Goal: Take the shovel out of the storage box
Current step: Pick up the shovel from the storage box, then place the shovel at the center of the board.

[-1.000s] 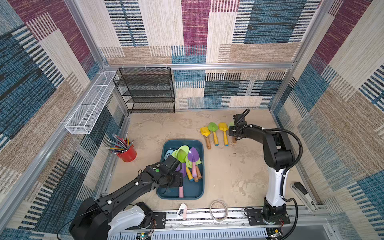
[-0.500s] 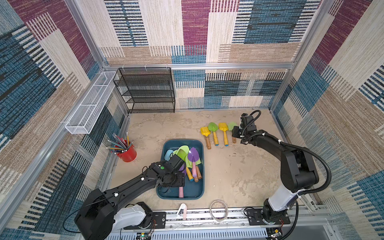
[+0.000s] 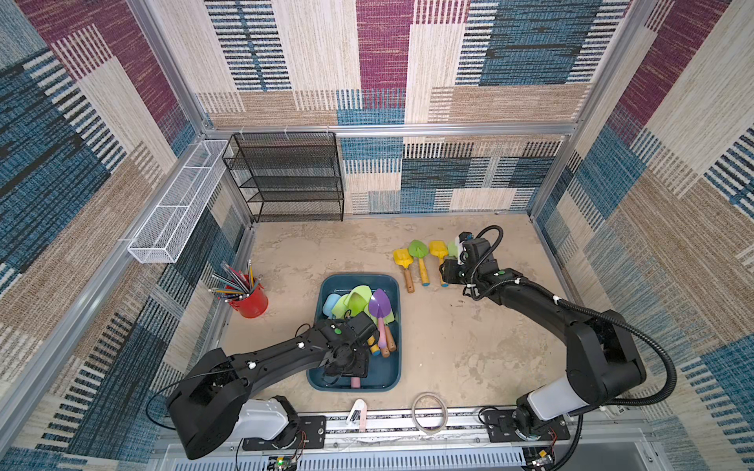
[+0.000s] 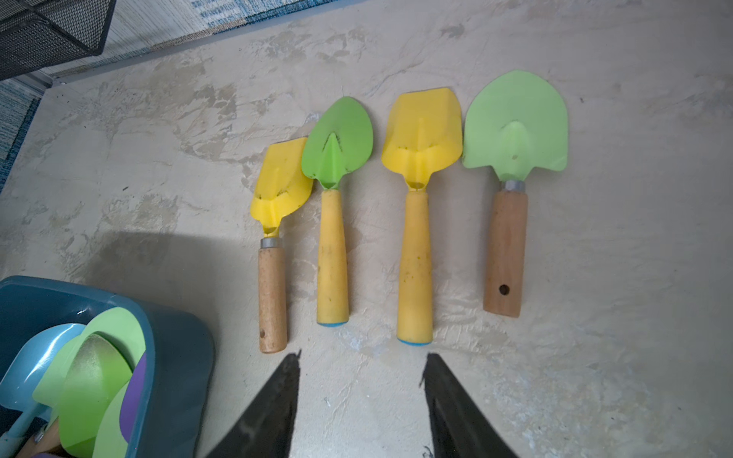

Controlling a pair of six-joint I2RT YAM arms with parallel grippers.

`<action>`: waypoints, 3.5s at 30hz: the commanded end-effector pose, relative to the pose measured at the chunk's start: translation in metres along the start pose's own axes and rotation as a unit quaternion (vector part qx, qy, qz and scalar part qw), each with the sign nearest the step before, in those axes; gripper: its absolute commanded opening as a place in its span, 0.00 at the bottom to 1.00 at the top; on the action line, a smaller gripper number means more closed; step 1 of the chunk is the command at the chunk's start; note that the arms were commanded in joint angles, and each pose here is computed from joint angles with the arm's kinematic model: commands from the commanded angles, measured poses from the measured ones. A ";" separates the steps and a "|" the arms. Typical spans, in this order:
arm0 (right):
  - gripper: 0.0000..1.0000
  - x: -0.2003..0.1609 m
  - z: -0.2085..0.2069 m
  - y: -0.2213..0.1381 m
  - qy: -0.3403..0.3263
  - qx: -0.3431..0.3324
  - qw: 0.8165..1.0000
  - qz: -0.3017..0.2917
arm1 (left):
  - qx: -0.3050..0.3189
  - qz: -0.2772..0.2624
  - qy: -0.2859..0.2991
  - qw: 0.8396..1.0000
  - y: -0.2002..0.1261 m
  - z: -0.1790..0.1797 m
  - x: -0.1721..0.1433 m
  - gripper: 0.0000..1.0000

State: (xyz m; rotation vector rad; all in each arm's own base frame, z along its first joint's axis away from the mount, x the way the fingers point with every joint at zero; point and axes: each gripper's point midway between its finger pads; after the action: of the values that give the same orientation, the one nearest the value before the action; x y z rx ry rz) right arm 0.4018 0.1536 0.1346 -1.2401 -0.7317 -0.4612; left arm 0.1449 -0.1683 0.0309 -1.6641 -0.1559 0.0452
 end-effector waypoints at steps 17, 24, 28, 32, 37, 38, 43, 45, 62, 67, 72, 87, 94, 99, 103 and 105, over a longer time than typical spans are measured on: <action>0.54 0.002 0.012 -0.005 0.003 0.027 0.999 -0.029 | 0.037 -0.004 -0.023 0.999 0.008 0.001 -0.002 0.23; 0.53 0.000 0.013 -0.005 0.003 0.031 0.999 -0.028 | 0.028 -0.030 -0.039 0.998 -0.004 0.004 0.003 0.12; 0.53 0.003 0.015 -0.010 0.001 0.033 0.999 -0.034 | 0.019 -0.052 -0.038 0.998 -0.016 0.003 0.010 0.11; 0.53 0.009 0.020 -0.017 0.000 0.043 0.998 -0.043 | -0.005 -0.062 -0.037 0.997 -0.024 -0.002 0.019 0.11; 0.53 0.010 0.029 -0.024 0.001 0.063 0.997 -0.046 | -0.031 -0.057 -0.040 0.997 -0.029 -0.006 0.030 0.11; 0.53 0.010 0.032 -0.025 0.004 0.070 0.996 -0.046 | -0.039 -0.055 -0.041 0.997 -0.030 -0.007 0.032 0.11; 0.54 0.013 0.057 -0.040 0.014 0.127 0.990 -0.054 | -0.102 -0.048 -0.054 0.992 -0.034 -0.018 0.045 0.11; 0.54 0.013 0.071 -0.048 0.021 0.168 0.984 -0.057 | -0.136 -0.044 -0.059 0.988 -0.037 -0.024 0.051 0.11; 0.65 -0.019 0.174 -0.095 0.046 0.443 0.895 -0.025 | -0.361 -0.042 -0.071 0.929 -0.071 -0.067 0.086 0.11; 0.63 -0.030 0.196 -0.096 0.051 0.486 0.872 -0.004 | -0.416 -0.035 -0.076 0.905 -0.080 -0.075 0.087 0.11; 0.60 -0.038 0.210 -0.092 0.061 0.517 0.854 0.012 | -0.456 -0.038 -0.078 0.886 -0.089 -0.078 0.089 0.10; 0.54 -0.053 0.244 -0.073 0.079 0.581 0.808 0.060 | -0.537 -0.026 -0.068 0.841 -0.105 -0.090 0.083 0.10; 0.52 -0.059 0.251 -0.066 0.087 0.591 0.799 0.072 | -0.562 -0.025 -0.051 0.825 -0.115 -0.095 0.081 0.10; 0.51 -0.060 0.260 -0.068 0.092 0.609 0.784 0.078 | -0.572 -0.015 -0.046 0.819 -0.115 -0.098 0.080 0.11; 0.47 -0.059 0.265 -0.069 0.094 0.621 0.774 0.079 | -0.582 -0.011 -0.045 0.812 -0.117 -0.100 0.079 0.11; 0.45 -0.058 0.266 -0.070 0.095 0.626 0.770 0.080 | -0.585 -0.010 -0.044 0.810 -0.118 -0.100 0.078 0.11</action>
State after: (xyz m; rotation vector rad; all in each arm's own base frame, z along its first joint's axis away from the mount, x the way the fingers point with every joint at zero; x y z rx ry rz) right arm 0.2515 0.3827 0.1634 -0.0333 -0.5269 0.0893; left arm 0.2266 -0.2426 0.1488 -2.8498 -0.3335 0.0618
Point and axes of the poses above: each gripper's point midway between its finger pads, its own y axis out along the fingers, its own z axis along the line the jaws close on, x = y × z, and after that the axes turned 12 degrees about -y, right-handed
